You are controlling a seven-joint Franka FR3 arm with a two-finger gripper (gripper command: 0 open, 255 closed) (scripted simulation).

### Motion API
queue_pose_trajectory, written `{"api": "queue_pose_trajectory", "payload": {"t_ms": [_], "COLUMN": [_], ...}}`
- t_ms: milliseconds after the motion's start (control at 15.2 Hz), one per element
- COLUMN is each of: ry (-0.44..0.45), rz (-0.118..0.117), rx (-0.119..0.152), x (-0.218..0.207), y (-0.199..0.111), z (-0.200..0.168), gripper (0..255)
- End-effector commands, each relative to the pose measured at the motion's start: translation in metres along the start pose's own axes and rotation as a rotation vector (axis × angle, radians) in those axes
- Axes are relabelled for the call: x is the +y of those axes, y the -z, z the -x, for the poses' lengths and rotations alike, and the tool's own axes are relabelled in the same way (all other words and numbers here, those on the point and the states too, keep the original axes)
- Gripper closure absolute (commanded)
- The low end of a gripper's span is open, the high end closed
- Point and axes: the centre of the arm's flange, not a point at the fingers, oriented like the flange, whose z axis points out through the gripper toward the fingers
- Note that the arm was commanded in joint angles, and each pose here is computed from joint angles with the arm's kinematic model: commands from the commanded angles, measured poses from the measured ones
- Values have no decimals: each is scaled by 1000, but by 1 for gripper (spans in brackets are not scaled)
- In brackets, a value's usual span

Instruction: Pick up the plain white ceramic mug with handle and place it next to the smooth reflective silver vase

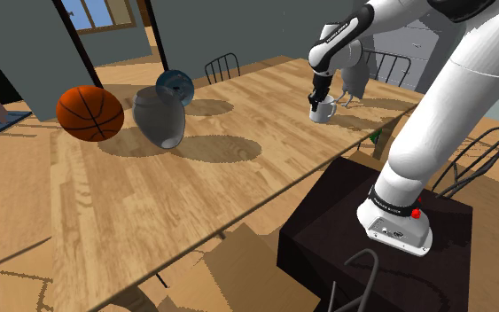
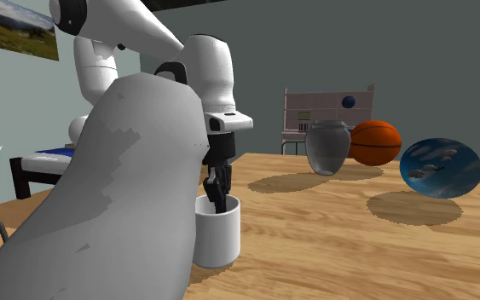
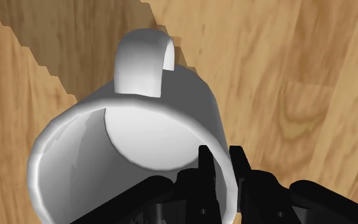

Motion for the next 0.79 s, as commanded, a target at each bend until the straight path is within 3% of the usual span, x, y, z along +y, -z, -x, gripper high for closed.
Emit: {"api": "queue_pose_trajectory", "payload": {"t_ms": [0, 198, 726], "ry": [0, 0, 0], "rz": [0, 0, 0], "rx": [0, 0, 0], "x": [0, 0, 0], "y": [0, 0, 42], "z": [0, 0, -3], "gripper": [255, 255, 255]}}
